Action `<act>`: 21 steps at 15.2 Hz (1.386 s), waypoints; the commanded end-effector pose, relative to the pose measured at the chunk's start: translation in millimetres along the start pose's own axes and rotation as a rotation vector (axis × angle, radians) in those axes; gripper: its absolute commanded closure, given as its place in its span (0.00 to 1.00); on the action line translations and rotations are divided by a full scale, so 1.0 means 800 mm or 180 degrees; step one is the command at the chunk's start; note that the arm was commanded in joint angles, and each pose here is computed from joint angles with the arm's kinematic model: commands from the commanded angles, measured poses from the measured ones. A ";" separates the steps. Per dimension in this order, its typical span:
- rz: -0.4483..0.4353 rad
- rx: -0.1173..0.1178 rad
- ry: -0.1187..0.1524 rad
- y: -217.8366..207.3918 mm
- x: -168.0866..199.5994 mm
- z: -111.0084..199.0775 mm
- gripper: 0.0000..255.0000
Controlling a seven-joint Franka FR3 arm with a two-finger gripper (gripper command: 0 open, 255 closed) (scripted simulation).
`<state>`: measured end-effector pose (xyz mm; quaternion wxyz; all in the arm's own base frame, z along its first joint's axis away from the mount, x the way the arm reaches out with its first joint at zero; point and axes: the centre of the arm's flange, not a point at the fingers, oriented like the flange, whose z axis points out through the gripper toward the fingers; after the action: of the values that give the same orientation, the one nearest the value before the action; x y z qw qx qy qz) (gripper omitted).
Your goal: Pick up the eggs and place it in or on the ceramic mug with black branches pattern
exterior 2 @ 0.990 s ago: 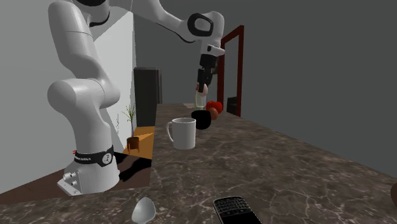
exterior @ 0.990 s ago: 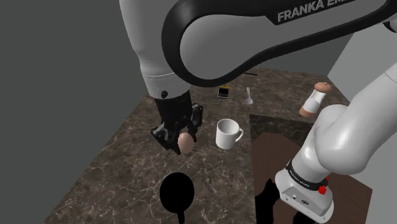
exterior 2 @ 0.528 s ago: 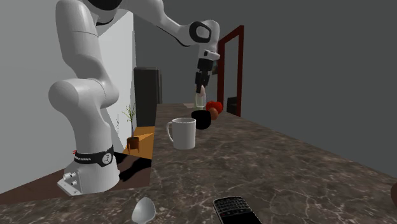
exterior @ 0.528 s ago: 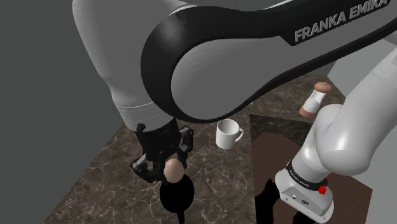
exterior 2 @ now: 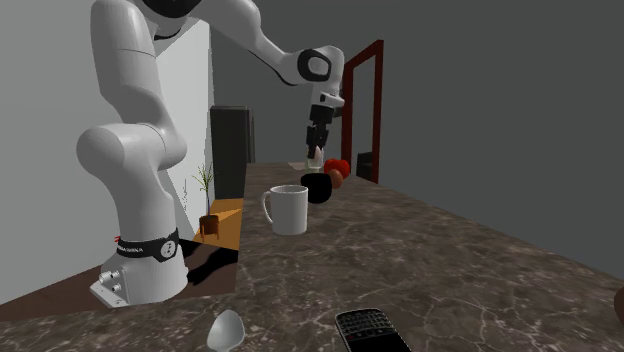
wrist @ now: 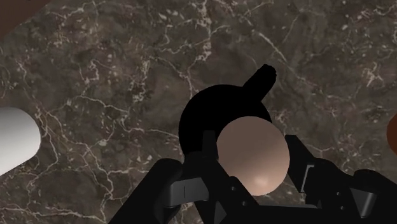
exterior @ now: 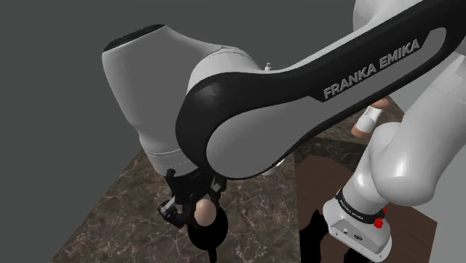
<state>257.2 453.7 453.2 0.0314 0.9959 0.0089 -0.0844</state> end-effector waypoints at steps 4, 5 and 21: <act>0.0000 0.0001 0.0001 -0.003 0.006 0.032 1.00; 0.0000 0.0001 0.0001 -0.003 0.006 0.032 1.00; 0.0000 0.0001 0.0001 -0.003 0.006 -0.018 0.00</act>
<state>263.5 456.0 453.4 0.0307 0.9960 0.0090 -0.0839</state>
